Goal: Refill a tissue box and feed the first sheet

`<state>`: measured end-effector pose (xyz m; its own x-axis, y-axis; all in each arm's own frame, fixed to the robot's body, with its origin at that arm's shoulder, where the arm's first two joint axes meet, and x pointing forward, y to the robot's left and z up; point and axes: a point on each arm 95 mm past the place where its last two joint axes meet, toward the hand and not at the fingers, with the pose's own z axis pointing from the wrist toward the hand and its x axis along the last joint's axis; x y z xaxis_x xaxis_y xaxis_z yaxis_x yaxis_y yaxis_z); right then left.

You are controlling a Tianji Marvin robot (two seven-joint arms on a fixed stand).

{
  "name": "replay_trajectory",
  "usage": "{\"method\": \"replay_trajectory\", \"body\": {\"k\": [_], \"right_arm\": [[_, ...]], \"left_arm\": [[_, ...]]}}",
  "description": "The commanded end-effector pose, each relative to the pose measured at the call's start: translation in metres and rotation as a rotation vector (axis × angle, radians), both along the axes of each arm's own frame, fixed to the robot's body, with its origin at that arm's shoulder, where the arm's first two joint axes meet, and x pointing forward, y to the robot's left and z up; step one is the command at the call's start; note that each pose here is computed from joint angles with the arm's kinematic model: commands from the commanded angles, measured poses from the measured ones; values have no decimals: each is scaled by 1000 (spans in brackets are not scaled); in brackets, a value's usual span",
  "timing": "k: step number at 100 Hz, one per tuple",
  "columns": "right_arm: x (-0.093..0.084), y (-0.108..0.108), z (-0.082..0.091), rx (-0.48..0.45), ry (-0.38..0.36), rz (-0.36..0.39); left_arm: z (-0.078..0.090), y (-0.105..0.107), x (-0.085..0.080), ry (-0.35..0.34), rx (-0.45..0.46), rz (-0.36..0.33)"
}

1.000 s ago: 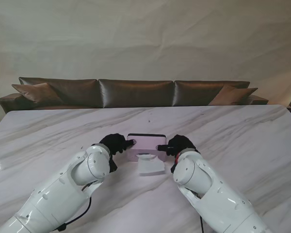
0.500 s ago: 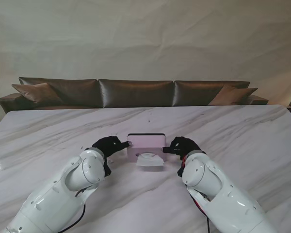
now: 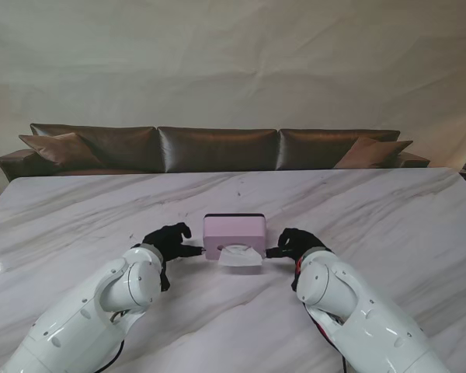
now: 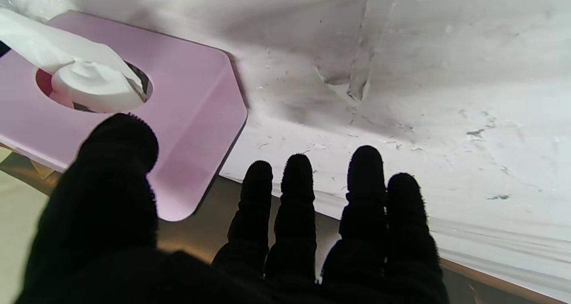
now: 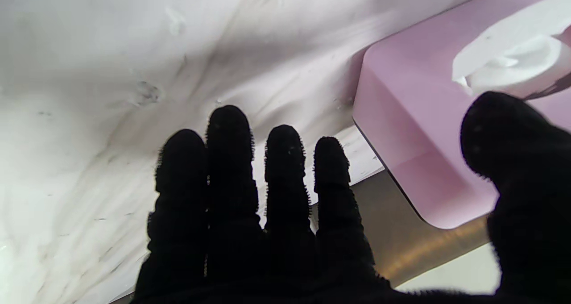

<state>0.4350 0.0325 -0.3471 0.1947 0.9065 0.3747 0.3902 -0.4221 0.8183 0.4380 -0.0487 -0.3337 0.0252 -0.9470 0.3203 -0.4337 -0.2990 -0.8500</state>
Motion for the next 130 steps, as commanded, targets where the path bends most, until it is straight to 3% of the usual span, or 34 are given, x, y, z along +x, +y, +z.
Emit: {"method": "replay_trajectory", "body": {"k": [1,25,71,90,114,130], "right_arm": [[1,2,-5,7,23,10],[9,8,-12,21,44,11],[15,31,-16,69,17,47],[9,44,-14,104,-26,58],[1,49,-7,133,-91,37],[-4,50,0,137,-110,39]], "left_arm": [[-3,-4,1,17,-12,-14],[-10,-15,7,40,-26,-43],[-15,-33,19,59,-73,-93],[-13,-41,18,28,-103,-103],[-5,-45,16,-41,-155,-65],[-1,-47,14,-46,-187,-58]]}}
